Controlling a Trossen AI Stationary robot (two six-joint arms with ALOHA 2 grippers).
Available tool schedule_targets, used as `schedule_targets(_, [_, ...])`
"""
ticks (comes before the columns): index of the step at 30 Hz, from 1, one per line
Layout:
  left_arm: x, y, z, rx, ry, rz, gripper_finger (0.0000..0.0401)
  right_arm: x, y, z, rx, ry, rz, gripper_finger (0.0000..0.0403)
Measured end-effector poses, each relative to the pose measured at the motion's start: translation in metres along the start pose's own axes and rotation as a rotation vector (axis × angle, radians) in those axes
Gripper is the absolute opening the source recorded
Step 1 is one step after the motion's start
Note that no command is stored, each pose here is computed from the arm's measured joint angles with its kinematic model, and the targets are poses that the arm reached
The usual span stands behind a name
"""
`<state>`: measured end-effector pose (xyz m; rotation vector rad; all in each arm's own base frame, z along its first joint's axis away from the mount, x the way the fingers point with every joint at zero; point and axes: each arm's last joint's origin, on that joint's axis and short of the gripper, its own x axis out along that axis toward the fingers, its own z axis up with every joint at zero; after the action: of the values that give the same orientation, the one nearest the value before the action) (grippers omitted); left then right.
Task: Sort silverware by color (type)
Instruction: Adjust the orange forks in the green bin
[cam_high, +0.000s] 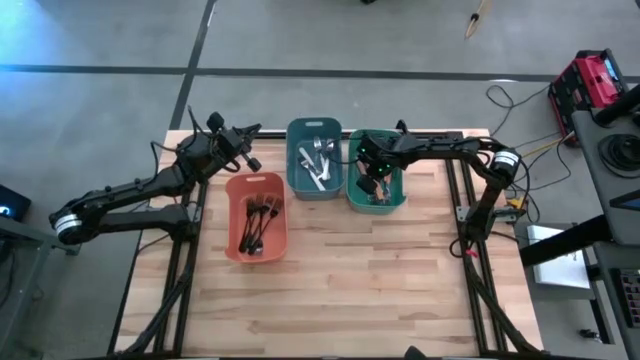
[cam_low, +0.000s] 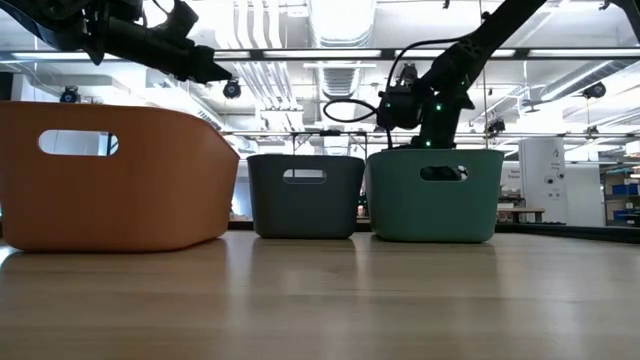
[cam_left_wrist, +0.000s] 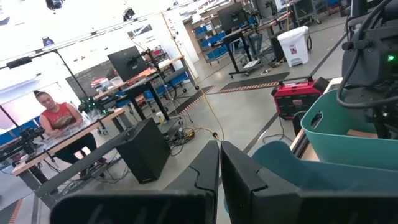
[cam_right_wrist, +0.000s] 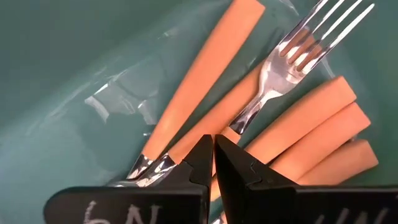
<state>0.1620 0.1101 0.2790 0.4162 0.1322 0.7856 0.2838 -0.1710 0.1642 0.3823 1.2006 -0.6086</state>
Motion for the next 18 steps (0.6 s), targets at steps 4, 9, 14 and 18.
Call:
schedule_targets(4, [0.0,0.0,0.0,0.0,0.0,0.0,0.0,-0.002,0.0,0.002,0.005,-0.002,-0.013,0.0009])
schedule_targets(9, [0.0,0.0,0.0,0.0,0.0,0.0,0.0,-0.005,-0.002,0.002,0.006,0.0,-0.04,0.0009])
schedule_targets(14, [0.0,0.0,0.0,0.0,0.0,0.0,0.0,-0.01,-0.003,0.002,0.018,-0.011,-0.042,0.0009])
schedule_targets(18, [0.0,0.0,0.0,0.0,0.0,0.0,0.0,-0.018,-0.003,0.001,0.027,-0.017,-0.048,0.0009])
